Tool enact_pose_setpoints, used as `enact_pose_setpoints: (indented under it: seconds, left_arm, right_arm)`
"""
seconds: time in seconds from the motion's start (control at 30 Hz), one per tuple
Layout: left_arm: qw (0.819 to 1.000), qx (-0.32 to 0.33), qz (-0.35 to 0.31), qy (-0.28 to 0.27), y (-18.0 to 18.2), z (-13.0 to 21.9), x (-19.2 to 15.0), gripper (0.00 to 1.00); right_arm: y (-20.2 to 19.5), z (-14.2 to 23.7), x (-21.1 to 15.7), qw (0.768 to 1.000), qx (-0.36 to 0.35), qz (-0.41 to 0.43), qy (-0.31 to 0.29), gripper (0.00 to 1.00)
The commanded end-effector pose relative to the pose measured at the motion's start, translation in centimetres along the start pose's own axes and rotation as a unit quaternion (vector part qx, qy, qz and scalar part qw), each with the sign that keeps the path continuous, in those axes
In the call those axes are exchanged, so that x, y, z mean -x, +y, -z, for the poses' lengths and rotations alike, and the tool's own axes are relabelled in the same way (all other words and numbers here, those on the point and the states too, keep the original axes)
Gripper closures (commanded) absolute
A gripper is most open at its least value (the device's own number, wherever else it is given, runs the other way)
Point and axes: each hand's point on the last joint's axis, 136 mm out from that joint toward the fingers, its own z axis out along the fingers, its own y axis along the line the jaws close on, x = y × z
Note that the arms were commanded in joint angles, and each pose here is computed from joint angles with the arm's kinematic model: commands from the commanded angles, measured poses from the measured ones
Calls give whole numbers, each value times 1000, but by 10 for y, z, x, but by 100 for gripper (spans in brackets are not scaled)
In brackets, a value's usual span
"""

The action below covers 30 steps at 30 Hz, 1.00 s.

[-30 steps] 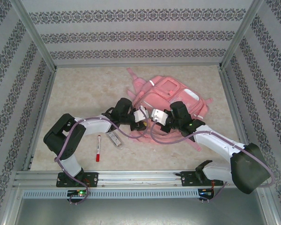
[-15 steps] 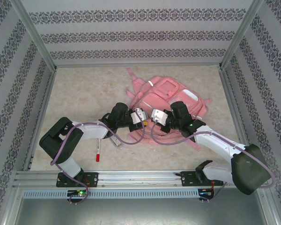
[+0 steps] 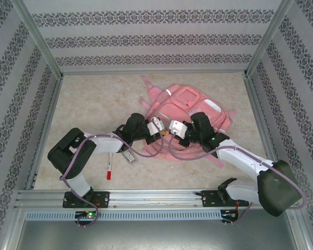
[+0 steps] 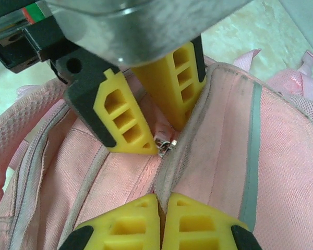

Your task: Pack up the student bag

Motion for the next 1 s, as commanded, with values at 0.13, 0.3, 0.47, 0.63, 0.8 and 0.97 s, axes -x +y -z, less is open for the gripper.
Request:
enact_pose_setpoints:
  seconds: [0.13, 0.3, 0.47, 0.63, 0.8, 0.97]
  left_arm:
    - [999, -9, -36, -17, -2, 3, 14, 100]
    - [996, 7, 83, 26, 37, 25, -8, 100]
    - [987, 41, 152, 28, 82, 55, -30, 100]
    - [987, 19, 156, 11, 86, 63, -22, 100]
    - [989, -20, 145, 11, 60, 58, -8, 100]
    - [990, -45, 130, 17, 30, 50, 6, 100]
  right_arm:
    - [19, 4, 17, 997, 35, 55, -35, 100]
    - [17, 1, -17, 991, 17, 122, 53, 100]
    - [18, -3, -37, 984, 28, 143, 101, 100]
    - [17, -4, -38, 986, 28, 128, 102, 100]
    - [12, -7, 10, 1000, 24, 10, -11, 58]
    - [-1, -20, 25, 998, -21, -57, -33, 42]
